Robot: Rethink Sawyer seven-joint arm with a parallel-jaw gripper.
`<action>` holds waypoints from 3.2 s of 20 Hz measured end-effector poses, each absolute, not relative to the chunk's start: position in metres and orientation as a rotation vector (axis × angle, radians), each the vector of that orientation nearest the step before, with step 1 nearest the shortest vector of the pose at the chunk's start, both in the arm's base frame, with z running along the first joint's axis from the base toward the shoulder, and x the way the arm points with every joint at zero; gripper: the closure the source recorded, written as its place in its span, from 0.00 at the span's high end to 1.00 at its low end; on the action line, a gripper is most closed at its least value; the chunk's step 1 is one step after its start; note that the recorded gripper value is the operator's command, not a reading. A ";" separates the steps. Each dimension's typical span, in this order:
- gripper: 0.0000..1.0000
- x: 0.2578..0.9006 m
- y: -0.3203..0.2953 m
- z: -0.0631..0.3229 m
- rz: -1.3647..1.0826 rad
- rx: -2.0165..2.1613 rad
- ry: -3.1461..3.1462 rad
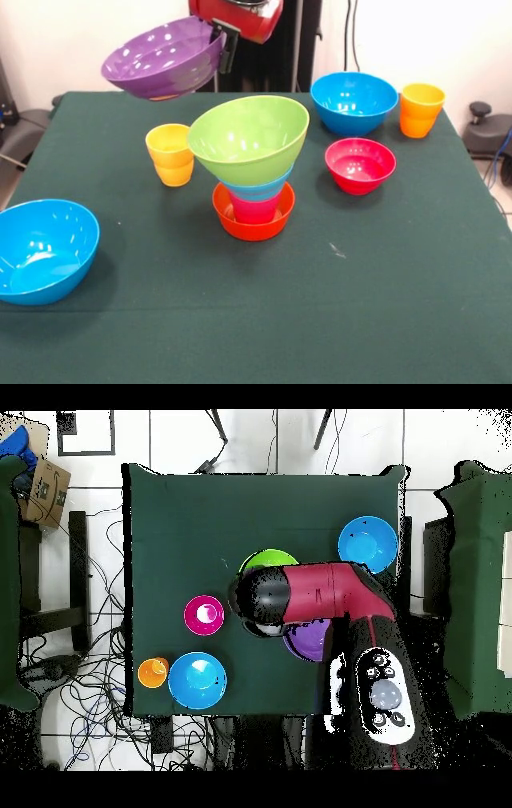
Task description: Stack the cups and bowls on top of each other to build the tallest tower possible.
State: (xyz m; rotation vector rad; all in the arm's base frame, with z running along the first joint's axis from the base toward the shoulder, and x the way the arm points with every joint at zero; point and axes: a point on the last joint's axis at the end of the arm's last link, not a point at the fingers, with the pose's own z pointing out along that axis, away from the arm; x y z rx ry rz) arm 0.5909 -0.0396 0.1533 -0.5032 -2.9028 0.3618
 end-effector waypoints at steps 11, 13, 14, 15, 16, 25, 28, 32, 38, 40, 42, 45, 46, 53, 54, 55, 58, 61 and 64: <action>0.00 0.632 -0.034 0.169 0.353 -0.508 -2.951; 0.00 0.637 -0.032 0.169 0.351 -0.508 -2.958; 0.00 0.643 -0.028 0.168 0.345 -0.505 -2.965; 0.00 0.646 -0.025 0.167 0.341 -0.503 -2.968; 0.00 0.649 -0.022 0.166 0.336 -0.502 -2.971; 0.00 0.668 0.022 0.158 0.300 -0.441 -3.000; 0.00 0.675 0.045 0.155 0.292 -0.401 -3.016; 0.00 0.681 0.065 0.153 0.281 -0.371 -3.027; 0.00 0.682 0.087 0.146 0.298 -0.336 -2.980; 0.00 0.680 0.090 0.144 0.312 -0.331 -2.952; 0.00 0.679 0.090 0.143 0.329 -0.331 -2.923; 0.00 0.676 0.088 0.143 0.361 -0.335 -2.874; 0.00 0.675 0.087 0.144 0.377 -0.334 -2.859; 0.00 0.669 0.064 0.157 0.545 -0.337 -2.773; 0.00 0.670 0.062 0.159 0.552 -0.338 -2.773; 0.00 0.670 0.059 0.160 0.562 -0.340 -2.775; 0.00 0.670 0.053 0.164 0.582 -0.347 -2.783; 0.00 0.674 0.046 0.172 0.579 -0.368 -2.824; 0.00 0.679 0.041 0.177 0.548 -0.389 -2.880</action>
